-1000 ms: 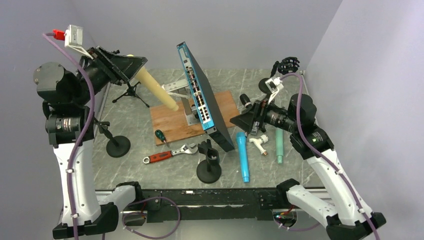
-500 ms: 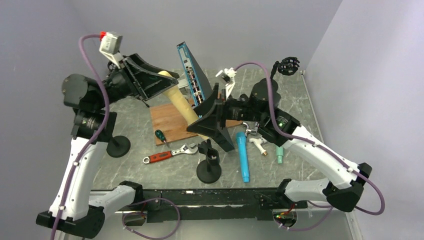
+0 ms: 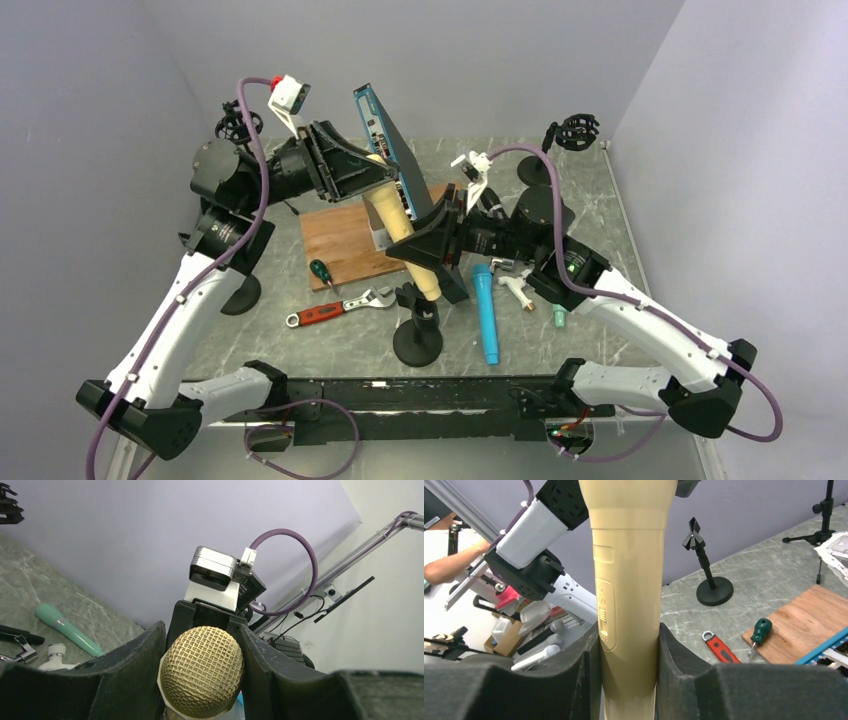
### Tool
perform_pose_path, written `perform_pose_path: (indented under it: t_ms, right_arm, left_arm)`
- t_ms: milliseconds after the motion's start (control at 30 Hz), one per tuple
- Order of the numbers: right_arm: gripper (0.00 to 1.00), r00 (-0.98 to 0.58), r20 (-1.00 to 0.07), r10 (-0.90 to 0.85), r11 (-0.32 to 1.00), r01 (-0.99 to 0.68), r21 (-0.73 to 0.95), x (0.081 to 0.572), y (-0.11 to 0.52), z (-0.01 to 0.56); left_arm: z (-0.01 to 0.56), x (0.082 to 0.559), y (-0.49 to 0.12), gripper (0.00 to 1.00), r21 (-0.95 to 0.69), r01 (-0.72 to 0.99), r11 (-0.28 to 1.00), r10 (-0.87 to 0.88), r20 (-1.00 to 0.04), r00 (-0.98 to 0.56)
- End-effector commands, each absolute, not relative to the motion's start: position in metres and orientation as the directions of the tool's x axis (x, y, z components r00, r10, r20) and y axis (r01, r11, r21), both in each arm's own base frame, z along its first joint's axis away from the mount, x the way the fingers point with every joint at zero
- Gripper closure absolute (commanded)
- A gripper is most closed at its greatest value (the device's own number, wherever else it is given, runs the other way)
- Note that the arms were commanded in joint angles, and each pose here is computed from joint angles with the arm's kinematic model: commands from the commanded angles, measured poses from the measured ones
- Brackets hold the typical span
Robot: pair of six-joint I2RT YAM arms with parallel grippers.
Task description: Remove the microphone from the stand
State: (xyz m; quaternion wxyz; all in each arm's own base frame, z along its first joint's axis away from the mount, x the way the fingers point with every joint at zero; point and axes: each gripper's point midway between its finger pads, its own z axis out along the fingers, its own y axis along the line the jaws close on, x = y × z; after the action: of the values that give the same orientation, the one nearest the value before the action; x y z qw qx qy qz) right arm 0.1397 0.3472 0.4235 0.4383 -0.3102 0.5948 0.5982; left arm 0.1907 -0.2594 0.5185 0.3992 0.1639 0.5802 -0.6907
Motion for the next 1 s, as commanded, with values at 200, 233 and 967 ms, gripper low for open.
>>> perform_pose_path:
  t_ms: [200, 233, 967]
  right_arm:
    - [1.00, -0.242, -0.938, 0.250, 0.484, -0.808, 0.338, 0.188, 0.292, 0.441]
    - [1.00, -0.231, -0.942, 0.245, 0.560, -0.759, 0.332, 0.198, 0.279, 0.438]
    - [1.00, -0.415, -0.869, -0.270, 0.886, 0.245, -0.393, 0.296, -0.014, 0.297]
  left_arm:
    - [0.519, 0.209, -0.245, 0.01, -0.560, 0.782, 0.275, -0.383, -0.809, -0.445]
    - [0.516, 0.212, -0.239, 0.01, -0.541, 0.773, 0.331, -0.378, -0.827, -0.417]
    - [0.452, 0.259, -0.135, 0.01, -0.132, 0.446, 0.885, -0.127, -0.991, -0.041]
